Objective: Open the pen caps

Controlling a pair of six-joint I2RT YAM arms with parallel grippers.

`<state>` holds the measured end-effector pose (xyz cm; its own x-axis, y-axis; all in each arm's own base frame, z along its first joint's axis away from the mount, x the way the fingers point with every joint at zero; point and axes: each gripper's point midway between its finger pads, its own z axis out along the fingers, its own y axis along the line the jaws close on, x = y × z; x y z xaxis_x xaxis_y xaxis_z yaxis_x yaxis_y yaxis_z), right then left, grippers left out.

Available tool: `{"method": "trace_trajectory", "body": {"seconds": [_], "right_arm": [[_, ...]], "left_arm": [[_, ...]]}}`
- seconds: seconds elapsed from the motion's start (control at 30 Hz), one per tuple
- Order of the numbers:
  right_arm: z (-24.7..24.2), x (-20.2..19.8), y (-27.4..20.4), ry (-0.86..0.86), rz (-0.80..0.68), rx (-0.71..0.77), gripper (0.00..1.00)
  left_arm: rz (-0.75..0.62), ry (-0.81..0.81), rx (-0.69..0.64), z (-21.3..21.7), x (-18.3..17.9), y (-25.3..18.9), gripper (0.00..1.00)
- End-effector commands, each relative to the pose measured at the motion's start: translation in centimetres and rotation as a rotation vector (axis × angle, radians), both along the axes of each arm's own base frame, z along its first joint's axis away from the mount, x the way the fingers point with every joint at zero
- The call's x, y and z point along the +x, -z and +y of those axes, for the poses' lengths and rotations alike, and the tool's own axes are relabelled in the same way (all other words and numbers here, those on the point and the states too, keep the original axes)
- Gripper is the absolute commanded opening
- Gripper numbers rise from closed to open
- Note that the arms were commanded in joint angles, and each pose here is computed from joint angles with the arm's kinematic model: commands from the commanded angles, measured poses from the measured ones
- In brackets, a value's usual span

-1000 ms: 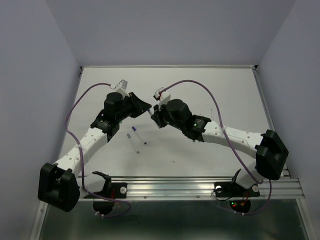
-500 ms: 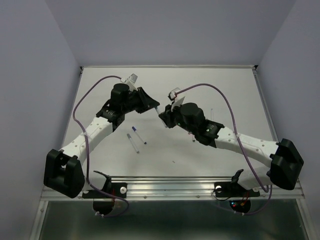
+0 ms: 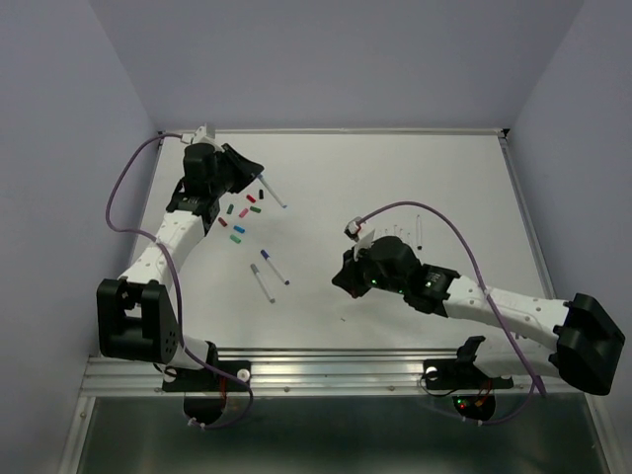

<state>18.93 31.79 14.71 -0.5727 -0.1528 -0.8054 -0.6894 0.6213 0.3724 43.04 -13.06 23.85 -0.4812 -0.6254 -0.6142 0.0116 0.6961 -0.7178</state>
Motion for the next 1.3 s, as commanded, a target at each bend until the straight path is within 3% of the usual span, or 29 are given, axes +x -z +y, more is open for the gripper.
{"method": "trace_trajectory", "body": {"seconds": [0.0, 0.2, 0.47, 0.6, 0.7, 0.77, 0.8, 0.83, 0.87, 0.97, 1.1, 1.27], "right_arm": [[-0.2, 0.3, -1.6, 0.040, -0.023, 0.054, 0.01], [-0.7, 3.8, -4.6, 0.147, -0.158, 0.035, 0.03], [3.3, 8.7, -9.2, 0.129, -0.334, 0.005, 0.47], [6.3, 10.1, -9.7, 0.062, -0.343, 0.008, 0.57], [7.6, 11.6, -9.5, 0.061, -0.345, 0.001, 0.57], [8.5, 11.9, -8.9, 0.043, -0.338, -0.006, 0.56], [9.0, 12.2, -9.7, 0.038, -0.348, 0.010, 0.50], [9.3, 12.2, -9.6, 0.029, -0.347, 0.012, 0.39], [10.0, 11.9, -10.2, -0.006, -0.352, 0.040, 0.18], [10.5, 11.3, -10.9, -0.043, -0.352, 0.073, 0.04], [10.1, 9.9, -10.5, -0.080, -0.331, 0.094, 0.01], [7.7, 5.6, -4.8, -0.133, -0.148, 0.079, 0.01]], "left_arm": [[-0.087, -0.026, 0.038, 0.9, 0.8, -2.9, 0.00], [-0.035, 0.032, 0.023, 0.1, -0.4, -1.1, 0.00], [-0.037, 0.210, -0.055, -4.7, -5.1, -0.7, 0.00], [-0.040, 0.217, -0.074, -5.5, -7.2, -1.0, 0.00], [-0.053, 0.215, -0.092, -5.8, -8.6, -1.5, 0.00], [-0.068, 0.214, -0.099, -5.9, -9.1, -2.0, 0.00], [-0.066, 0.216, -0.099, -5.9, -9.3, -1.9, 0.00], [-0.064, 0.216, -0.103, -5.9, -9.4, -1.9, 0.00], [-0.060, 0.220, -0.105, -6.0, -9.6, -1.8, 0.00], [-0.049, 0.218, -0.100, -6.0, -9.5, -1.3, 0.00], [-0.049, 0.159, -0.078, -5.3, -8.4, -1.2, 0.00], [-0.056, 0.083, -0.011, -3.9, -5.0, -1.7, 0.00]]}}
